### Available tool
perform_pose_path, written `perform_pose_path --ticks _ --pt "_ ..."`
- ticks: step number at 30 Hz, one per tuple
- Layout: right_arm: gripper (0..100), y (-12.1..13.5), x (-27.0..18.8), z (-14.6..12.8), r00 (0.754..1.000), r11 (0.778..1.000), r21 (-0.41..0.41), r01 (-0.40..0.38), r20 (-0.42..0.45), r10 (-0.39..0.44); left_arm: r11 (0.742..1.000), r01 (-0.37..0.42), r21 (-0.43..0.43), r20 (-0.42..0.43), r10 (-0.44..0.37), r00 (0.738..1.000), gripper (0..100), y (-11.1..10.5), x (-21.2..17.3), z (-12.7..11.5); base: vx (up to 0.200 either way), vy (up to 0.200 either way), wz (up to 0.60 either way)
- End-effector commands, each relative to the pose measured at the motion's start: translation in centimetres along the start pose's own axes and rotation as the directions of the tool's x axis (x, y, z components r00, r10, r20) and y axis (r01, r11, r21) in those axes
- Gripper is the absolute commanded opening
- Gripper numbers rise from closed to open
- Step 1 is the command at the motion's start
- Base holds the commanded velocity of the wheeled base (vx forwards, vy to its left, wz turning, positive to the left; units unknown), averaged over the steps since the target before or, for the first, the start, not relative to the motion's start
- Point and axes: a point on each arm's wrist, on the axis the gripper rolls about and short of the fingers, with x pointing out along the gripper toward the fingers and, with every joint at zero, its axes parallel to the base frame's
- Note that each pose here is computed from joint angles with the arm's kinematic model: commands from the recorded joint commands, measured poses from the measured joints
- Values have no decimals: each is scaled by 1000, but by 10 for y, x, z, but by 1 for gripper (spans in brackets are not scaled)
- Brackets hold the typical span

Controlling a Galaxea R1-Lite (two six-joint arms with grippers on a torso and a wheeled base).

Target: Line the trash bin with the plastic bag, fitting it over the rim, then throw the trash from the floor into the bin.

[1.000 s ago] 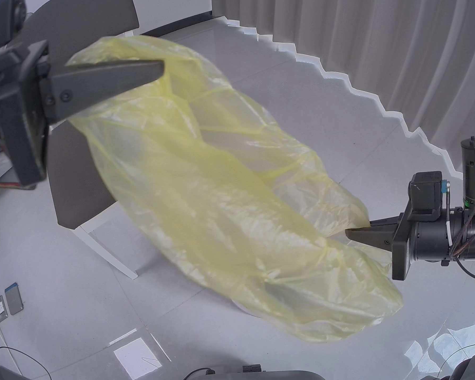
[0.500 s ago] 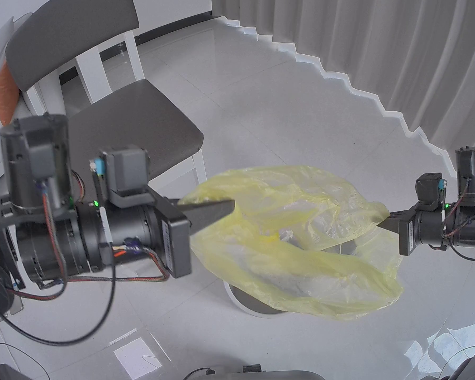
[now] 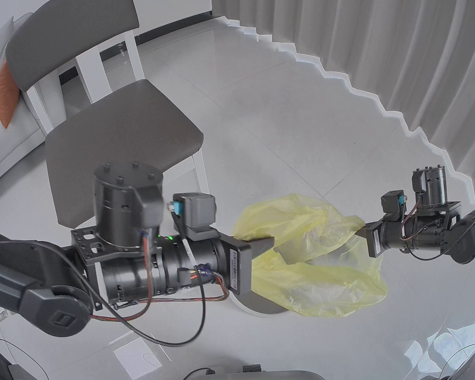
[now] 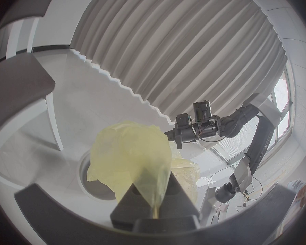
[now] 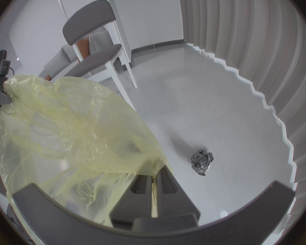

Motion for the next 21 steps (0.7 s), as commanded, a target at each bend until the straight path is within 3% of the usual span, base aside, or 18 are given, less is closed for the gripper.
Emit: perform_pose_path --ticks 1,12,21 --pt "0 -6 28 -21 995 1000 12 -9 -95 10 999 -18 -30 -90 15 996 0 9 27 -21 0 0 0" --pt "0 -17 57 -37 993 1000 10 -1 -118 2 999 -31 -38 -107 27 994 0 20 37 -37 0 0 0" --pt "0 -29 89 -33 995 1000 19 -5 -98 7 994 -88 -60 -77 83 994 0 56 67 -32 0 0 0"
